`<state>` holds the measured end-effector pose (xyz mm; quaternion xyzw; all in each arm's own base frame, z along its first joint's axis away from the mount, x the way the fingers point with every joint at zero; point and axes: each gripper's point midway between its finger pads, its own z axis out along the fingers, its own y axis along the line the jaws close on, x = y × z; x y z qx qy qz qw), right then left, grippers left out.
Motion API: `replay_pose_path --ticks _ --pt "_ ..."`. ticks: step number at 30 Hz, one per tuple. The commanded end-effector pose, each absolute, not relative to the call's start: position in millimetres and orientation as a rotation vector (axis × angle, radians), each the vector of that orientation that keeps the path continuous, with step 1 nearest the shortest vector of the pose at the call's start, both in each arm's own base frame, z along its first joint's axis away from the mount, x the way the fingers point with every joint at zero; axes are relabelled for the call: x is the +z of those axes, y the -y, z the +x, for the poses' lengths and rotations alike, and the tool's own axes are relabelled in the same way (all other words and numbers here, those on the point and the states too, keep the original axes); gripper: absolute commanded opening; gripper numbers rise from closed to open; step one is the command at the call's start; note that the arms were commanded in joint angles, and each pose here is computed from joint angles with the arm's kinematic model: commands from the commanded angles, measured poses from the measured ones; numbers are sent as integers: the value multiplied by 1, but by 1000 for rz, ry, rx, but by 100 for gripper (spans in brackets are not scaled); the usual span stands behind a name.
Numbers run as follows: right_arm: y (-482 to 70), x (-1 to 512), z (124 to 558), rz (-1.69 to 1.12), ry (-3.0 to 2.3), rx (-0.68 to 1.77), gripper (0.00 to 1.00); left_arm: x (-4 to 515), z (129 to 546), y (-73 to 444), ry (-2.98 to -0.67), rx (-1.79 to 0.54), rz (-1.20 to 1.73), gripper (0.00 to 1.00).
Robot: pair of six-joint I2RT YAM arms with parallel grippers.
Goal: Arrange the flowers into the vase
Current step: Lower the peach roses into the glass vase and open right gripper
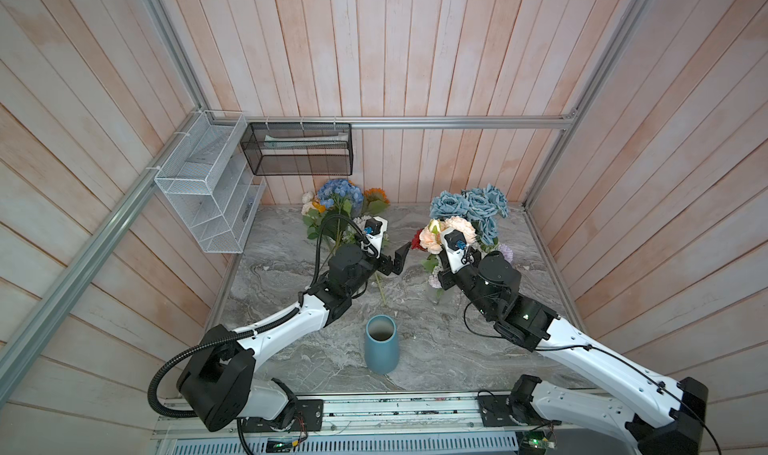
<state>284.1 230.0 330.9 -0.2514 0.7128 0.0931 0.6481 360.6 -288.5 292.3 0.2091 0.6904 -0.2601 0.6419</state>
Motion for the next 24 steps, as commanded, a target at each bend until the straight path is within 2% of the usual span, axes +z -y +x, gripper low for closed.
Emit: replay_pose_path --ticks 1,5,10,18,24 --pt "-228 329 280 -580 -1651 236 27 301 358 284 -1558 -598 457 100" --pt "-230 339 274 -578 -1632 291 49 302 358 283 -1556 -596 456 100" --pt "-226 343 262 -569 -1638 351 64 301 357 281 -1559 -587 454 100" --pt "-198 369 225 -475 -1612 520 76 301 361 273 -1572 -597 419 100" --pt "-176 350 199 -384 -1671 649 79 299 365 265 -1592 -622 374 100"
